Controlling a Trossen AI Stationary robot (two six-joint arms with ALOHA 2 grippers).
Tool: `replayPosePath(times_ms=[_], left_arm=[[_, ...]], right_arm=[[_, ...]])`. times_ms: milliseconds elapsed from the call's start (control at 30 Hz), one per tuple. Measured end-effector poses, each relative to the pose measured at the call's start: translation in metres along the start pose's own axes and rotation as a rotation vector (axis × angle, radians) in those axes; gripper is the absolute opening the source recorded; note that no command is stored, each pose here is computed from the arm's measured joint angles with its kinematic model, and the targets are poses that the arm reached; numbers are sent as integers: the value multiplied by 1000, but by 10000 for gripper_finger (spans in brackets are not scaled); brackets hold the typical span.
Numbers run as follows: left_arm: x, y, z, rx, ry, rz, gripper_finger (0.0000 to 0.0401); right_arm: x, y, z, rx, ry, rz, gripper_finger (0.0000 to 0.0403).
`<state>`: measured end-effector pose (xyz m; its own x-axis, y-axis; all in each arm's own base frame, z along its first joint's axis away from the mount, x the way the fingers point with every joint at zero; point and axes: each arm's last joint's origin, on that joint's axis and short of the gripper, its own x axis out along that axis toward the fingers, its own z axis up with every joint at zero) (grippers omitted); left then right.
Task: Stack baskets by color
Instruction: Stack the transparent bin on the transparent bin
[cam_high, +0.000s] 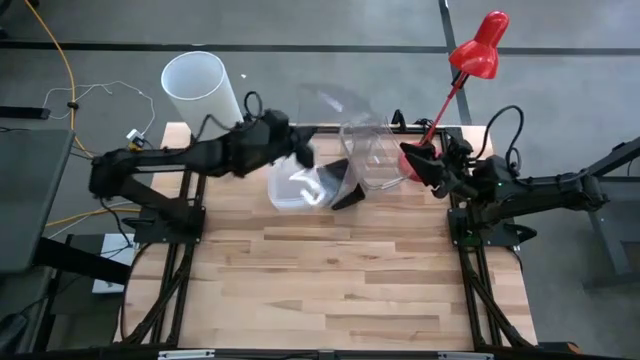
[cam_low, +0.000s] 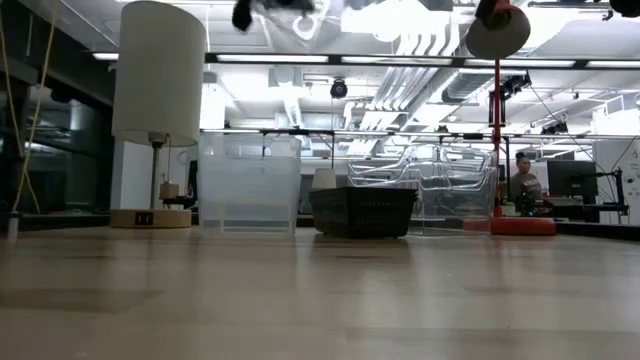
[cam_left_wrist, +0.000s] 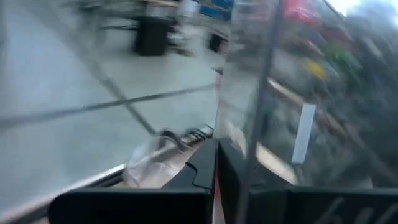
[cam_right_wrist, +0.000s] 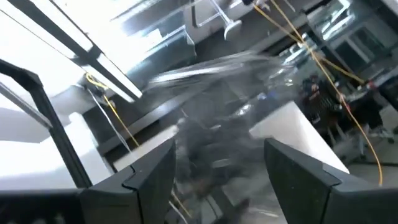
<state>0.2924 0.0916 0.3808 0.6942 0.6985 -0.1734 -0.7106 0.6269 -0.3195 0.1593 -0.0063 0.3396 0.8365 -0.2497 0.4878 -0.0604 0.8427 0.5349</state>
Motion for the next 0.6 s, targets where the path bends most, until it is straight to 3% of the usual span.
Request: replayPosePath(times_ms=[67, 167, 400, 600], left_arm=[[23, 7, -5, -169, -49, 63, 0], [51, 8, -18, -355, -79, 70, 0], [93, -1, -67, -526, -44, 103, 0], [123, -13, -66, -618, -40, 145, 0]], right_arm=[[0, 0, 1, -6, -19, -10, 232], [-1, 0, 3, -15, -33, -16, 232], [-1, 3, 8, -2, -81, 14, 232], [-1, 5, 11, -62, -111, 32, 232]])
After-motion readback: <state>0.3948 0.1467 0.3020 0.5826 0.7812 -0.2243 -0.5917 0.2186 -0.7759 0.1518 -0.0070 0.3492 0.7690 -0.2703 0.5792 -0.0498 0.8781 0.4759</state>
